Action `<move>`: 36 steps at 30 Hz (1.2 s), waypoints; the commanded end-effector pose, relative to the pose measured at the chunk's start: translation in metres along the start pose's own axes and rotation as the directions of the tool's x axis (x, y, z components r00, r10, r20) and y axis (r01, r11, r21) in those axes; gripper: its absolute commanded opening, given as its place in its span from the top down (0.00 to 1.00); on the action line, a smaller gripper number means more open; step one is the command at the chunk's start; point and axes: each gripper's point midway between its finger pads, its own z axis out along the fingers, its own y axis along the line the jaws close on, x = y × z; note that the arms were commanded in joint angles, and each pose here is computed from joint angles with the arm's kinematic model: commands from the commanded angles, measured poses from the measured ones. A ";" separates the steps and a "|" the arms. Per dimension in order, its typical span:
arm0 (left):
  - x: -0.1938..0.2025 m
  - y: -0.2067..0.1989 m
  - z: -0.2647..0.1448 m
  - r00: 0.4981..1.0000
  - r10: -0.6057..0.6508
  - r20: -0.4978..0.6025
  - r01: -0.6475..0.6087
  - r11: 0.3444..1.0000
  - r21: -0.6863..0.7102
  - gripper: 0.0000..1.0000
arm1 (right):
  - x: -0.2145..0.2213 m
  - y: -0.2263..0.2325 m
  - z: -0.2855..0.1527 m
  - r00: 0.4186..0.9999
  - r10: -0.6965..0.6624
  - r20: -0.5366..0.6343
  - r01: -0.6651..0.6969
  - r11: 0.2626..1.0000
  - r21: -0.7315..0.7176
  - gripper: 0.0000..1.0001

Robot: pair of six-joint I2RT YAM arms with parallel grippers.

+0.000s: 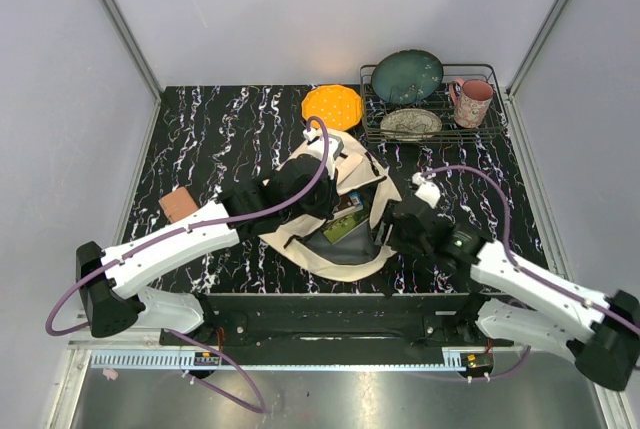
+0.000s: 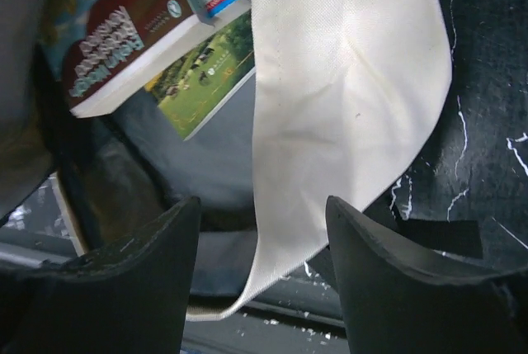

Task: Pack the student bag
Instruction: Adjust the student bag at the center of the board.

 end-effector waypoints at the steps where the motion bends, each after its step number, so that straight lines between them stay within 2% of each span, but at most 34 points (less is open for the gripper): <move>1: -0.018 -0.010 -0.011 0.997 -0.035 0.065 0.032 0.998 0.054 0.96 | 0.004 0.023 0.014 0.997 -0.063 -0.049 0.063 0.998 -0.002 0.32; 2: -0.019 -0.009 -0.012 0.997 -0.037 0.068 0.033 0.998 0.054 0.96 | 0.008 0.003 0.020 0.993 -0.104 -0.063 0.110 0.988 0.109 0.32; 4: -0.017 -0.008 -0.012 0.997 -0.041 0.068 0.038 0.998 0.051 0.96 | 0.005 -0.003 0.019 0.988 -0.134 -0.073 0.144 0.975 0.167 0.33; 7: -0.016 -0.006 -0.014 0.997 -0.041 0.071 0.038 0.998 0.046 0.96 | 0.008 -0.018 0.016 0.984 -0.159 -0.081 0.174 0.960 0.220 0.55; 8: -0.017 -0.005 -0.015 0.997 -0.040 0.073 0.037 0.998 0.045 0.96 | 0.004 -0.020 0.010 0.988 -0.142 -0.057 0.151 0.964 0.220 0.68; 11: -0.017 -0.004 -0.015 0.996 -0.040 0.076 0.037 0.999 0.038 0.96 | 0.001 -0.034 -0.005 0.996 -0.090 -0.004 0.088 0.968 0.233 0.85; 13: -0.017 -0.003 -0.015 0.996 -0.040 0.077 0.037 0.999 0.035 0.96 | 0.003 -0.046 -0.011 0.998 -0.055 0.017 0.049 0.968 0.246 0.90; 17: -0.013 -0.004 -0.010 0.997 -0.033 0.063 0.031 0.999 0.037 0.96 | 0.012 -0.052 -0.023 0.994 0.094 0.056 -0.102 0.981 0.168 1.00; 18: -0.012 -0.005 -0.009 0.998 -0.033 0.057 0.030 0.999 0.040 0.96 | 0.014 -0.054 -0.023 0.991 0.121 0.058 -0.129 0.979 0.158 1.00; 21: -0.004 -0.010 -0.005 0.999 -0.031 0.028 0.029 0.997 0.064 0.80 | 0.027 -0.065 -0.021 0.967 0.247 0.069 -0.255 0.956 0.148 1.00; 22: -0.001 -0.010 -0.004 0.999 -0.031 0.019 0.029 0.997 0.068 0.66 | 0.035 -0.073 -0.017 0.960 0.273 0.065 -0.280 0.947 0.159 1.00; 23: 0.002 -0.010 -0.003 0.999 -0.031 0.011 0.030 0.997 0.074 0.64 | 0.033 -0.070 -0.019 0.929 0.361 0.088 -0.369 0.922 0.115 1.00; 24: 0.006 -0.014 -0.002 1.000 -0.029 -0.005 0.029 0.995 0.096 0.63 | 0.035 -0.071 -0.017 0.916 0.390 0.094 -0.398 0.912 0.096 1.00; 25: 0.008 -0.017 -0.002 1.000 -0.026 -0.011 0.027 0.993 0.118 0.57 | 0.041 -0.078 -0.013 0.906 0.413 0.096 -0.421 0.902 0.094 1.00; 26: 0.013 -0.020 -0.001 0.999 -0.019 -0.028 0.022 0.990 0.138 0.53 | 0.035 -0.073 -0.016 0.874 0.472 0.116 -0.478 0.878 0.028 1.00; 28: 0.020 -0.032 -0.005 0.998 0.000 -0.061 0.013 0.978 0.206 0.46 | 0.034 -0.076 -0.015 0.855 0.502 0.132 -0.506 0.863 -0.006 1.00; 29: 0.023 -0.032 -0.006 0.998 0.003 -0.067 0.012 0.977 0.214 0.38 | 0.028 -0.076 -0.019 0.840 0.520 0.153 -0.521 0.853 -0.040 1.00; 31: 0.027 -0.034 -0.011 0.998 0.003 -0.066 0.013 0.972 0.237 0.27 | 0.022 -0.076 -0.025 0.837 0.520 0.172 -0.517 0.854 -0.064 0.85; 32: 0.023 -0.034 -0.021 0.999 -0.006 -0.043 0.017 0.967 0.253 0.19 | 0.019 -0.080 -0.029 0.838 0.511 0.190 -0.510 0.858 -0.061 0.75; 33: 0.027 -0.031 -0.024 0.999 -0.011 -0.042 0.021 0.967 0.254 0.16 | 0.017 -0.082 -0.032 0.838 0.507 0.199 -0.507 0.860 -0.058 0.63; 36: 0.011 -0.031 -0.054 0.998 -0.055 0.044 0.039 0.952 0.303 0.05 | 0.007 -0.089 -0.044 0.842 0.482 0.240 -0.489 0.872 -0.037 0.49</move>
